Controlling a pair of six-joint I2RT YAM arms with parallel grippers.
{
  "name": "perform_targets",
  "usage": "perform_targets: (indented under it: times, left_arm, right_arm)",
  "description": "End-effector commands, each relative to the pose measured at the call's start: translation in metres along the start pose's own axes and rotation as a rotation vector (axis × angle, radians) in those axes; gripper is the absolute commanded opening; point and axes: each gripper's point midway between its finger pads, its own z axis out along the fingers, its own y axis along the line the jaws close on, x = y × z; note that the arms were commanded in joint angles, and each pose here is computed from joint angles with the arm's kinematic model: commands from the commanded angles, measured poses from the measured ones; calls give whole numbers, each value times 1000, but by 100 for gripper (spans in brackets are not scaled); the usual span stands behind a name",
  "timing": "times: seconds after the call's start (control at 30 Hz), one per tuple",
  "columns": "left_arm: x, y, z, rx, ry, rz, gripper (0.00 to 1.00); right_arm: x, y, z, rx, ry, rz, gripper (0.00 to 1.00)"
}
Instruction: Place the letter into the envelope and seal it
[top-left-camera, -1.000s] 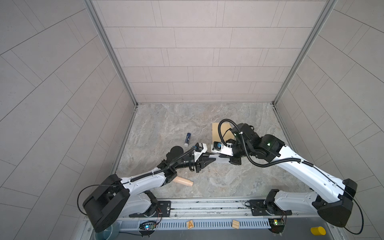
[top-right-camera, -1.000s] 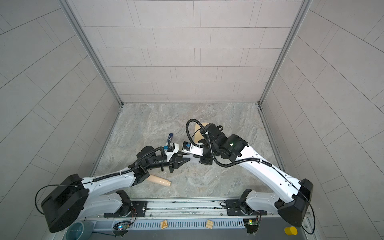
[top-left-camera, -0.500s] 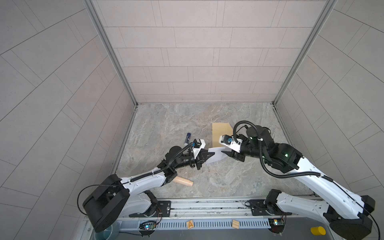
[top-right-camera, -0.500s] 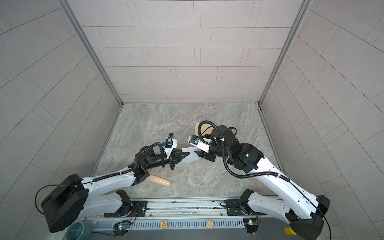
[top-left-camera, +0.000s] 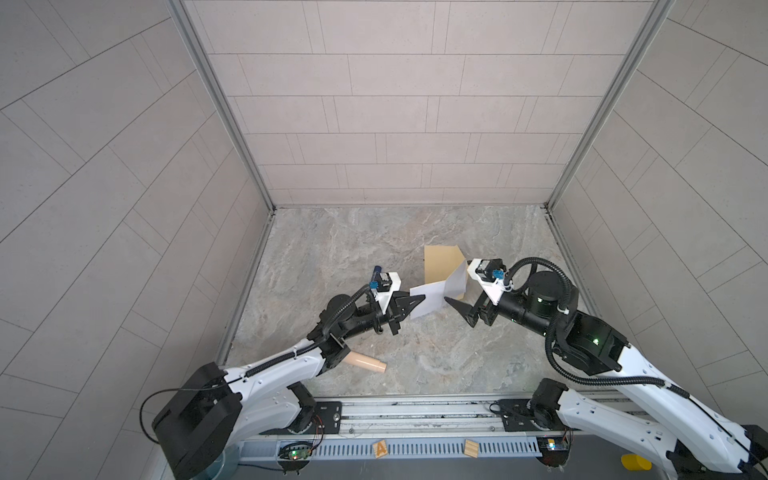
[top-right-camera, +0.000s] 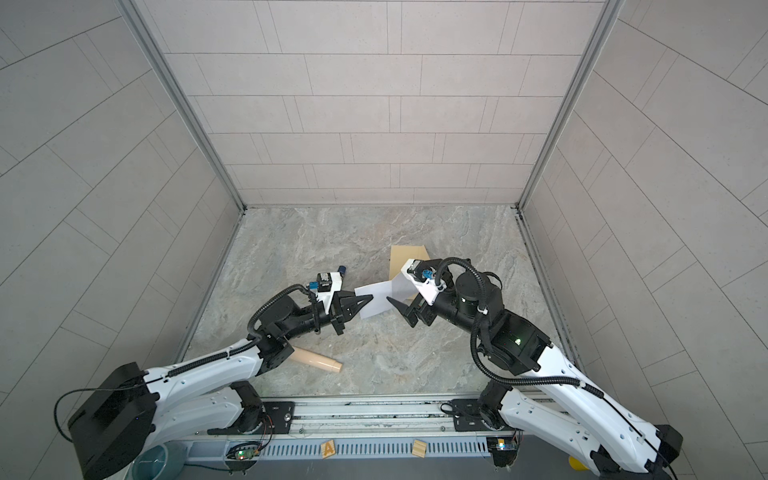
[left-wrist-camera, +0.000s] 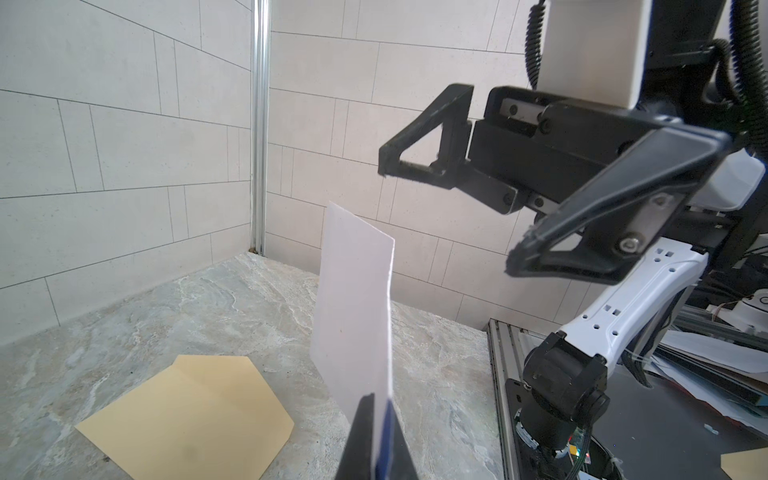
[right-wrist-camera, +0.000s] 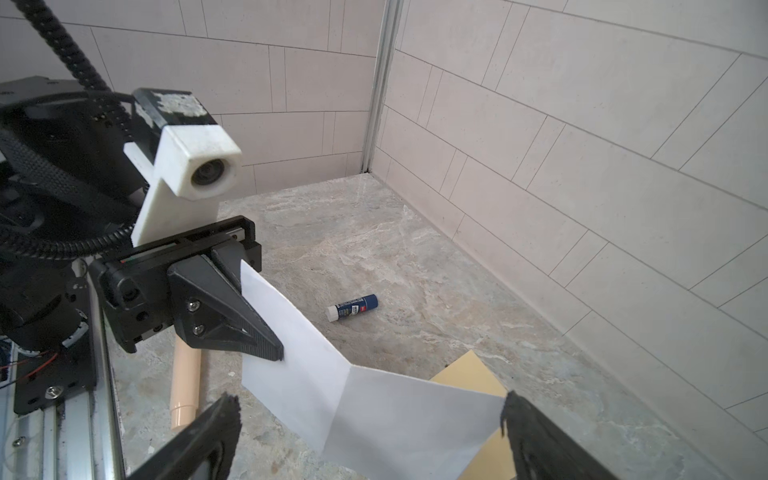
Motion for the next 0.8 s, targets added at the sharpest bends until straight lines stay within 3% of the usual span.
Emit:
perform_targets:
  times: [0.0, 0.5, 0.77]
  left_arm:
    - [-19, -6, -4, 16, -78, 13, 0]
    - [-22, -17, -7, 72, -100, 16, 0]
    - [-20, -17, -7, 76, -100, 15, 0]
  right_arm:
    - [-1, 9, 7, -53, -31, 87, 96]
    - [6, 25, 31, -155, -38, 140, 70]
    - [1, 32, 32, -204, -64, 145, 39]
